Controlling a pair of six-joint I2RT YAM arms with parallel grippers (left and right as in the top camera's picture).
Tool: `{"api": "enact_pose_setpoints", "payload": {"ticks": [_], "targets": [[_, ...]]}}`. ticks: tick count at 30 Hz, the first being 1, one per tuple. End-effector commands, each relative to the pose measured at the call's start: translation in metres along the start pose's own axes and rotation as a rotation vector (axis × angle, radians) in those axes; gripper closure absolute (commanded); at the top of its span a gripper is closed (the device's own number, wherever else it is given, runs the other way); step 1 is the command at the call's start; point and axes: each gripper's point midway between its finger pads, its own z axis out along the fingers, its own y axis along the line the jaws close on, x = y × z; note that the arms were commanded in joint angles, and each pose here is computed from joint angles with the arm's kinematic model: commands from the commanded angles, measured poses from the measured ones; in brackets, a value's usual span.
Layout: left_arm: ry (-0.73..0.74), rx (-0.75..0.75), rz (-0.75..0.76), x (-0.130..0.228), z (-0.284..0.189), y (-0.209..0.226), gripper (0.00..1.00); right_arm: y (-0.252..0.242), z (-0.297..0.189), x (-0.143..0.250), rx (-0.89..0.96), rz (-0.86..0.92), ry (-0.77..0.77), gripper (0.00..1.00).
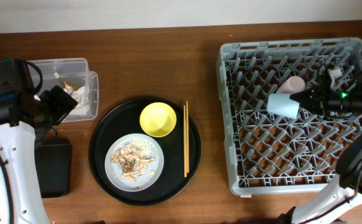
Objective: Sort waste into correct bins and load items into the dishwasher rack
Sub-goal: 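Lower the blue cup into the rack beside the pink cup, then release the blue cup and lift the right gripper away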
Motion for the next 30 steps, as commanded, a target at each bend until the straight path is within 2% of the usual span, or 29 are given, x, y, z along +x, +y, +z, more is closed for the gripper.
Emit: {"api": "enact_pose_setpoints", "payload": {"ticks": [1,5,10,16,19,25,30], "targets": [[-0.003,-0.003,-0.008,-0.001,-0.001,0.001,0.01,-0.096,-0.008,0.016,0.399,0.121,0.088,0.90],[-0.003,-0.003,-0.008,-0.001,-0.001,0.001,0.01,-0.107,-0.014,0.020,0.476,0.152,0.097,0.82],[-0.003,-0.003,-0.008,-0.001,-0.001,0.001,0.01,-0.124,-0.025,0.022,0.601,0.232,0.082,0.82],[-0.003,-0.003,-0.008,-0.001,-0.001,0.001,0.01,-0.118,-0.053,0.019,0.725,0.285,0.030,0.82],[-0.003,-0.003,-0.008,-0.001,-0.001,0.001,0.01,-0.102,-0.078,0.017,0.800,0.279,-0.032,0.82],[-0.003,-0.003,-0.008,-0.001,-0.001,0.001,0.01,-0.049,-0.107,0.020,0.797,0.187,-0.148,0.82],[-0.003,-0.003,-0.008,-0.001,-0.001,0.001,0.01,-0.003,-0.102,0.035,0.751,0.043,-0.180,0.82]]}}
